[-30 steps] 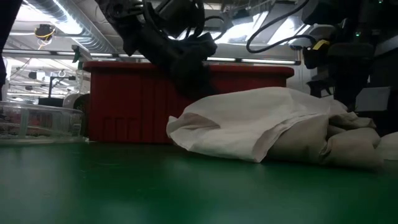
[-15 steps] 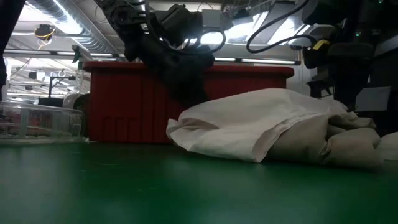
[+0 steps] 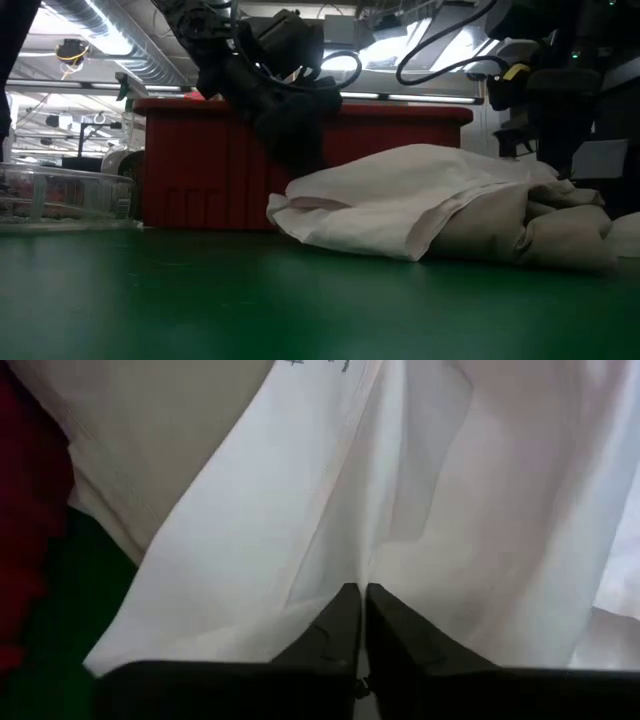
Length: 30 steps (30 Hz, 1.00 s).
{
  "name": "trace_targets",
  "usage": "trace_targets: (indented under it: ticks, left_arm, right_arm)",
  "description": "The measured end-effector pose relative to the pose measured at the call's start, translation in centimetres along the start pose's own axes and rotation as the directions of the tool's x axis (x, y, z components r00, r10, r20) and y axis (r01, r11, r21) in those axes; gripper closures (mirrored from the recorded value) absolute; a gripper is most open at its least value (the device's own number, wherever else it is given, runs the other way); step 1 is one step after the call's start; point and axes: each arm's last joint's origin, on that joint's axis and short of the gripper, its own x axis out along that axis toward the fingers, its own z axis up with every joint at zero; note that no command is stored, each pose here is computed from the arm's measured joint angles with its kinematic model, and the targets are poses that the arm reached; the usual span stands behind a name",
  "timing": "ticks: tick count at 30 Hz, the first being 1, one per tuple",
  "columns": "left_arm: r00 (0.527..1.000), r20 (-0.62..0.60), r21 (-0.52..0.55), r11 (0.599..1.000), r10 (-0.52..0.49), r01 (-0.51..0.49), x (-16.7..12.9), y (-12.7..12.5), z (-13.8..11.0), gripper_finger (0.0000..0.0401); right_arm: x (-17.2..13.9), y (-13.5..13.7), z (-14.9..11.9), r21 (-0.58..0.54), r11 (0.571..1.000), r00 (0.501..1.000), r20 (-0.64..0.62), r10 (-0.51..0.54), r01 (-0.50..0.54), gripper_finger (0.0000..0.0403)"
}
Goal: Fold laundry
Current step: Fold the white underwear
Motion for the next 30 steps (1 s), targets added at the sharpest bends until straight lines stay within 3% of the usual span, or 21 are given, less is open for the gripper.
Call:
trace_targets:
  ticks: [9, 20, 30]
  left_arm:
    - [0.998, 0.051, -0.083, 0.996, 0.028, -0.023, -1.3, 0.1, 0.9, 0.0398]
    - [0.957, 0.107, -0.17, 0.953, 0.27, -0.25, -3.2, 1.0, 2.0, 0.04]
    - [0.957, 0.088, -0.166, 0.951, 0.278, -0.261, -3.2, 1.2, 1.9, 0.0401]
  right_arm:
    - [0.0, -0.1, -0.1, 0.0, 1.0, 1.0, -0.007, -0.006, 0.006, 0.0402]
    - [0.0, -0.3, -0.4, 0.006, 0.999, 0.999, -0.04, -0.034, 0.034, 0.0402]
    - [-0.1, -1.0, -1.1, 0.052, 0.993, 0.988, -0.117, -0.101, 0.108, 0.0402]
